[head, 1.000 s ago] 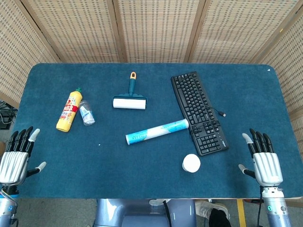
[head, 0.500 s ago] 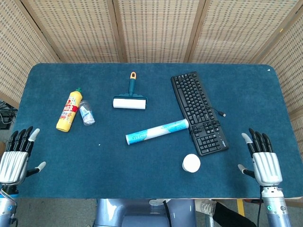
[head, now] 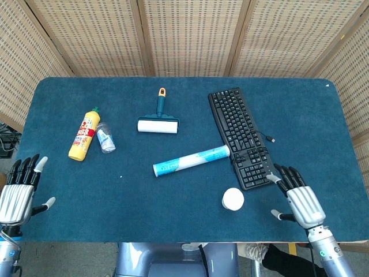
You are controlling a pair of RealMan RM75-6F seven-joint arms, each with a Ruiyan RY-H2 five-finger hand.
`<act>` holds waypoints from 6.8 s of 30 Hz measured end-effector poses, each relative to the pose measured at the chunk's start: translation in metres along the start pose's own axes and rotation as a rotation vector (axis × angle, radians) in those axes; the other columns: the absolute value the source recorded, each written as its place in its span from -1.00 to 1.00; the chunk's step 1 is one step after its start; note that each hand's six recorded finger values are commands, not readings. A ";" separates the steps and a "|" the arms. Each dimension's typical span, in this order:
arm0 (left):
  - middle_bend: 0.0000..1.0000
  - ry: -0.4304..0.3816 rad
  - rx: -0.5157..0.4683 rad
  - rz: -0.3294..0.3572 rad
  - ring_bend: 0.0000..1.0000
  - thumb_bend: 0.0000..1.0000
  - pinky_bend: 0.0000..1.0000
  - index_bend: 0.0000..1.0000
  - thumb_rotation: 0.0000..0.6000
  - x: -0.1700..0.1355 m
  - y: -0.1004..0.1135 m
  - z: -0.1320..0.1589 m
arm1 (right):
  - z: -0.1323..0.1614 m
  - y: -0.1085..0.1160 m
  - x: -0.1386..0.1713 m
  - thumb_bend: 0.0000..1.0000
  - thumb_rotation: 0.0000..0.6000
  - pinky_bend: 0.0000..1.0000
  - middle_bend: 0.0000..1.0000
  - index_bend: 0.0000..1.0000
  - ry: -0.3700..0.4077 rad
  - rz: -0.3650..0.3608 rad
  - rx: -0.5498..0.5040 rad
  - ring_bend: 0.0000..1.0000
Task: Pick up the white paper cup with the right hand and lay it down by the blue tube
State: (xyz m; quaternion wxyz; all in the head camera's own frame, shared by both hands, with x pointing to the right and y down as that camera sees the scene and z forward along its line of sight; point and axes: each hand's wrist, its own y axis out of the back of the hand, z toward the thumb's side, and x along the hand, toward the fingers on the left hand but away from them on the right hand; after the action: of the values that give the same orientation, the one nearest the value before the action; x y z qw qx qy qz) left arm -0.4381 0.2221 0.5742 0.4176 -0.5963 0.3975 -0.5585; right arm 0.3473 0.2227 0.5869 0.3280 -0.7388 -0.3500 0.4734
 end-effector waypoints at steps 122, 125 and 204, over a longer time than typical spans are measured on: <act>-1.00 -0.002 -0.030 -0.042 -1.00 -0.77 -1.00 -1.00 1.00 0.004 -0.008 -0.003 | 0.161 -0.096 -0.186 -0.56 1.00 -0.96 -0.91 -0.09 0.010 0.195 -0.303 -1.00; -1.00 -0.006 -0.031 -0.041 -1.00 -0.77 -1.00 -1.00 1.00 0.004 -0.008 -0.002 | 0.155 -0.098 -0.188 -0.56 1.00 -1.00 -0.97 -0.15 -0.004 0.193 -0.292 -1.00; -1.00 -0.032 -0.075 -0.067 -1.00 -0.77 -1.00 -1.00 1.00 0.001 -0.009 0.003 | 0.183 -0.131 -0.179 -0.55 1.00 -0.99 -0.92 -0.06 0.035 -0.006 0.369 -1.00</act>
State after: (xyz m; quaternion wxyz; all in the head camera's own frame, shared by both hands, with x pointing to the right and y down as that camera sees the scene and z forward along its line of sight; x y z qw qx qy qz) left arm -0.4347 0.2247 0.5826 0.3823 -0.6335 0.3911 -0.5474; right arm 0.0953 0.1737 0.7166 0.4654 -0.6731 -0.2537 0.5157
